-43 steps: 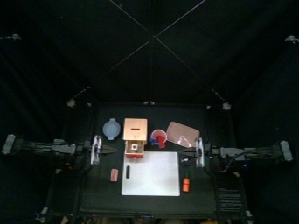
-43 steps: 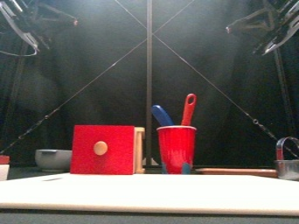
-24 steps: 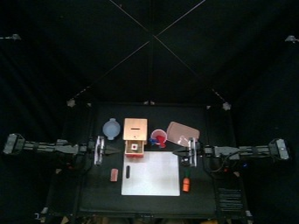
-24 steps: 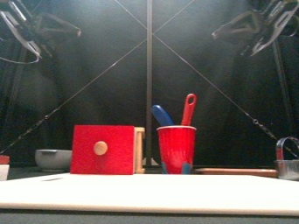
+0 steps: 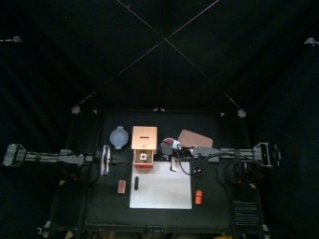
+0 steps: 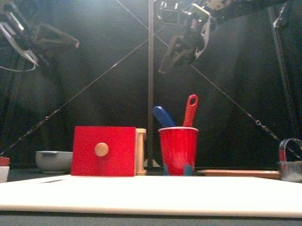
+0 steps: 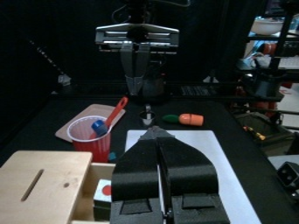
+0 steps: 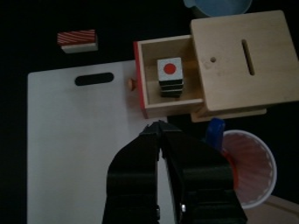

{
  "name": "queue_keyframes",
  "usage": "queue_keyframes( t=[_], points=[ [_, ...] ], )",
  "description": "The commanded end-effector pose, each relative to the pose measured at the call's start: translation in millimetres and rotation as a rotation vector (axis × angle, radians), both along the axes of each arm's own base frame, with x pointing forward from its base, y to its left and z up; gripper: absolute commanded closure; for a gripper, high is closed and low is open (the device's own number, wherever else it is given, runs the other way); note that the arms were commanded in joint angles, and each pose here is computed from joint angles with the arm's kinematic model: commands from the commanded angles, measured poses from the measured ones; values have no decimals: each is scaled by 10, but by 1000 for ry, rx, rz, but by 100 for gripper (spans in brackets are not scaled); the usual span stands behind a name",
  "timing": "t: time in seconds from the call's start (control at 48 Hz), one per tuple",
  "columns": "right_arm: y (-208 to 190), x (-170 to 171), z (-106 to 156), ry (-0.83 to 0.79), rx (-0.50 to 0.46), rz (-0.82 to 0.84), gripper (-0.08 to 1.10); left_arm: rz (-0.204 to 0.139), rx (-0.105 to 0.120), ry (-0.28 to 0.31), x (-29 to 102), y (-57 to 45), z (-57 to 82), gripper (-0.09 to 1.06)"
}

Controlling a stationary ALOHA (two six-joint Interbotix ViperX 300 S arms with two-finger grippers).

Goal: Place sushi on board then cut the sushi with the knife then place the pieces on the plate
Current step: Place the sushi on the board

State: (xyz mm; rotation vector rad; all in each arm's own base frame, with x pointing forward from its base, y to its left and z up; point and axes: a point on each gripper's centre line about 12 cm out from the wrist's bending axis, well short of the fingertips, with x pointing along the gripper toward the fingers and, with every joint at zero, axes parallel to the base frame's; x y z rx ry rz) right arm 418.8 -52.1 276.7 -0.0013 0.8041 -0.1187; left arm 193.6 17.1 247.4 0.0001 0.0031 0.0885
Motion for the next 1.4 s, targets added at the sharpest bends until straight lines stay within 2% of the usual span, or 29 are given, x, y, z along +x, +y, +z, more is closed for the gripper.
queue_keyframes(
  t=[0.021, 0.146, 0.25, 0.333, 0.396, 0.438, 0.5, 0.625, 0.917, 1.062, 1.208, 1.312, 1.396],
  points=[
    [-41, 275, -16, -6, -40, 15, 100, 23, 2, -34, -29, 42, 60, 88],
    [-64, 523, -210, 20, -40, 19, 80, 34, 2, -37, -59, 59, 44, 88],
    [-84, 674, -381, 55, -28, 7, 52, 38, -1, -29, -68, 67, 13, 88],
    [-111, 748, -478, 85, -23, 0, 29, 44, -15, -29, -70, 75, 7, 88],
    [-135, 797, -511, 88, -27, -2, 18, 50, -30, -31, -71, 82, 6, 88],
    [-150, 829, -506, 83, -31, -4, 15, 53, -37, -32, -72, 86, 6, 88],
    [-157, 867, -478, 73, -38, -2, 15, 58, -46, -30, -74, 92, -2, 88],
    [-207, 923, -444, 61, -66, -1, 15, 58, -50, -21, -83, 89, -39, 88],
    [-297, 956, -618, 98, -69, -14, 15, 62, -59, -16, -92, 94, -68, 88],
    [-327, 969, -700, 114, -74, -15, 15, 70, -79, -13, -97, 103, -82, 88],
    [-338, 966, -721, 122, -89, -11, 16, 71, -80, -12, -99, 104, -88, 88],
    [-332, 968, -728, 124, -90, -9, 21, 71, -81, -10, -102, 103, -99, 88],
    [-323, 973, -731, 123, -89, -8, 32, 72, -83, -5, -107, 103, -119, 88]
  ],
)
